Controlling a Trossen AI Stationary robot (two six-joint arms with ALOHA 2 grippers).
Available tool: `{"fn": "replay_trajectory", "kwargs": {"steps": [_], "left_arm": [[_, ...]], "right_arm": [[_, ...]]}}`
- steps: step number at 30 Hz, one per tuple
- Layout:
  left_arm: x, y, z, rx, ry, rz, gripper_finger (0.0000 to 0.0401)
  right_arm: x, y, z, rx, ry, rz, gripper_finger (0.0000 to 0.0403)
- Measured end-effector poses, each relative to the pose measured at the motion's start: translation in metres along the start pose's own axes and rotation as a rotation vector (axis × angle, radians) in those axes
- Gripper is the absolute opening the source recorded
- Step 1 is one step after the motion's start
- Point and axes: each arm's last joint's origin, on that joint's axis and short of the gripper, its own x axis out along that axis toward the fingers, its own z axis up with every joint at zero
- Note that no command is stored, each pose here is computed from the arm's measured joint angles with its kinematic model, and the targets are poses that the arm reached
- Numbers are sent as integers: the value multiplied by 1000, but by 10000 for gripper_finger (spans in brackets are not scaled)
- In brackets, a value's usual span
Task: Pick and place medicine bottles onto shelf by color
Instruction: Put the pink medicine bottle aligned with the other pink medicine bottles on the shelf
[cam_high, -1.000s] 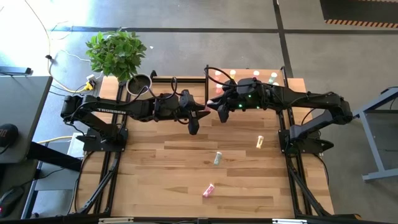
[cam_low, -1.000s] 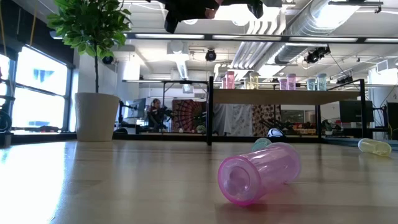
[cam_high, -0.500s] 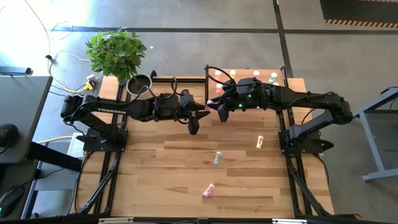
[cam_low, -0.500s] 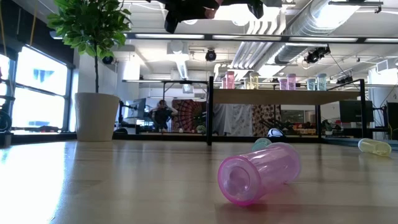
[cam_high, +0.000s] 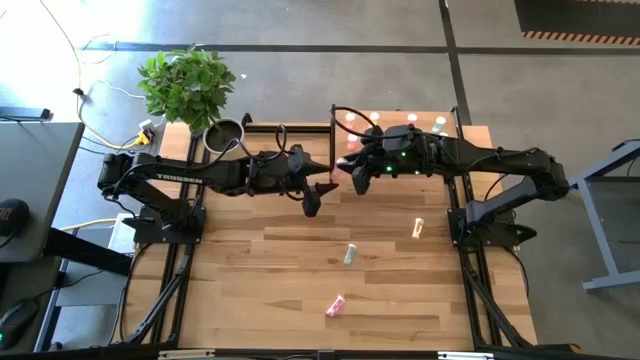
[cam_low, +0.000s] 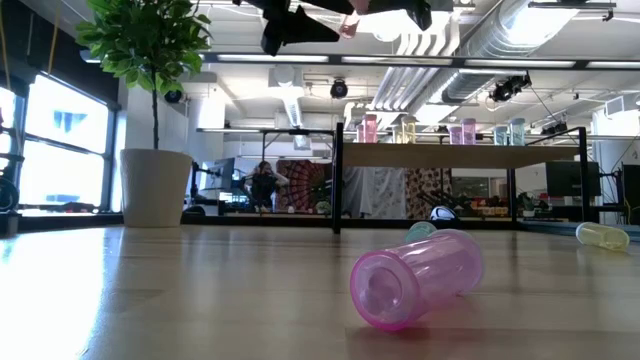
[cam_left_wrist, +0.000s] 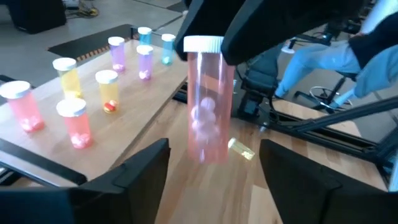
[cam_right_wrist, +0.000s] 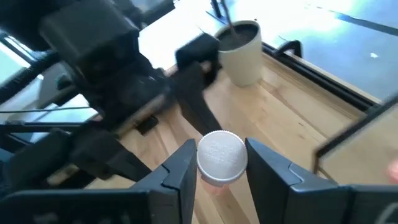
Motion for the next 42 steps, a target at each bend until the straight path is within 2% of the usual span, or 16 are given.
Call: {"fn": "replay_trajectory", "kwargs": {"steps": [7,18,22,25,30,35,38,42], "left_arm": [[0,2,1,-2,-10,34,254],[0,4,1,-3,-11,37,255],[0,4,1,-3,-11,37,255],[0,4,1,-3,-11,37,255],[0,4,1,-3,-11,37,255],[0,4,1,-3,-11,37,255],[0,4,1,-3,-11,37,255],[0,4,1,-3,-11,37,255]], "right_arm": [[-24,-13,4,-28,-10,-98,106],[-95,-29,17,-152,-198,-299,106],[-110,-39,4,-118,-222,-370,106],[-102,-50,-18,-69,-200,-405,106],[-79,-62,-47,30,-246,-341,106],[-53,-68,-65,52,-299,-232,106],[-44,-71,-64,15,-329,-169,106],[-51,-70,-42,-90,-405,-161,106]]}}
